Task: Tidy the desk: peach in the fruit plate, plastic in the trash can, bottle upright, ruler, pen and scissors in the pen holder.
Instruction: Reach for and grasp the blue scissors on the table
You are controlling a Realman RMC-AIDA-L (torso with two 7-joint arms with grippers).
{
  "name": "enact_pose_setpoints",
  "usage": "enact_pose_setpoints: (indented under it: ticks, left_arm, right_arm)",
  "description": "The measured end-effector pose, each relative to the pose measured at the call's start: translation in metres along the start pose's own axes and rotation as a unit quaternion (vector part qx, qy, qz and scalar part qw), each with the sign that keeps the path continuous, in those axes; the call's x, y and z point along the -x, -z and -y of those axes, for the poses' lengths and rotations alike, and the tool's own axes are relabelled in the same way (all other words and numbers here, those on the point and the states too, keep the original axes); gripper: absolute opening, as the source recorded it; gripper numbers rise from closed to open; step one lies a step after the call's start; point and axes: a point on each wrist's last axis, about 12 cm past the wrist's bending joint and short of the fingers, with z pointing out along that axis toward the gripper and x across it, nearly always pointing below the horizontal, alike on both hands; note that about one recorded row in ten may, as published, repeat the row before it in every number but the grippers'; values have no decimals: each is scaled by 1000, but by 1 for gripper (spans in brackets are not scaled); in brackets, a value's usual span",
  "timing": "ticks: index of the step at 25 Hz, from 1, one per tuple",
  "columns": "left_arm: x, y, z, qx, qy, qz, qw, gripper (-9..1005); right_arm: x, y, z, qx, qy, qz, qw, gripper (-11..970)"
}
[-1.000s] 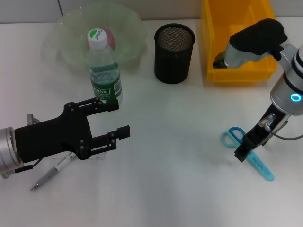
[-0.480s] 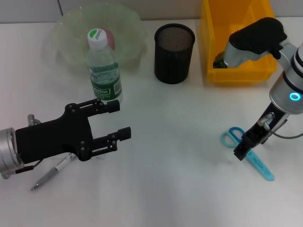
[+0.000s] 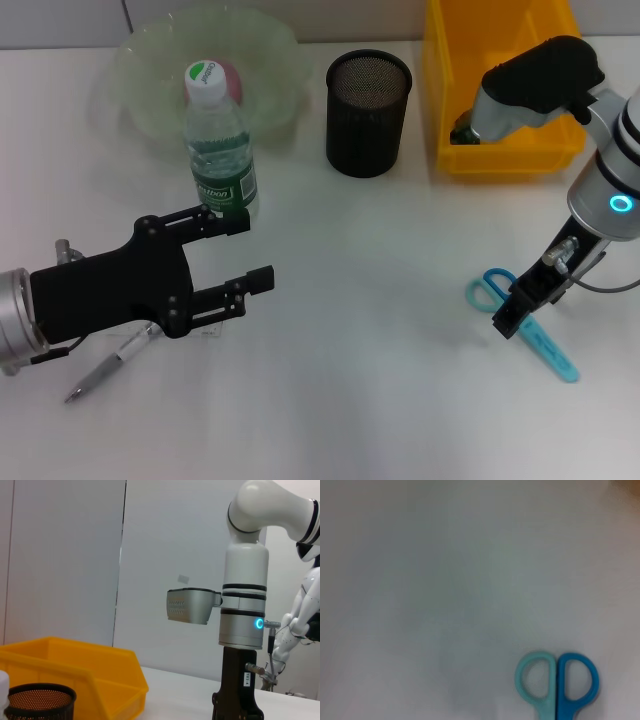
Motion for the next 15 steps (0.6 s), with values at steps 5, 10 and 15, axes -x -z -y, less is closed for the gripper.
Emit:
enact_pose_setpoints:
  ticks: [5,10,15]
  left_arm:
    - [-1,-1,0,0,2,0,1000,684]
    - [-1,-2,-2,5,1,-3,1000,684]
    - [-2,-1,-2,9,1,-6,1000,684]
  right_arm:
    - [0,-2,-1,-4,2,-3,1000,743]
    - [-1,-4,0,-6,-3,4,1000,743]
    - [-2,-7,-2,-6,-2,4,1000,743]
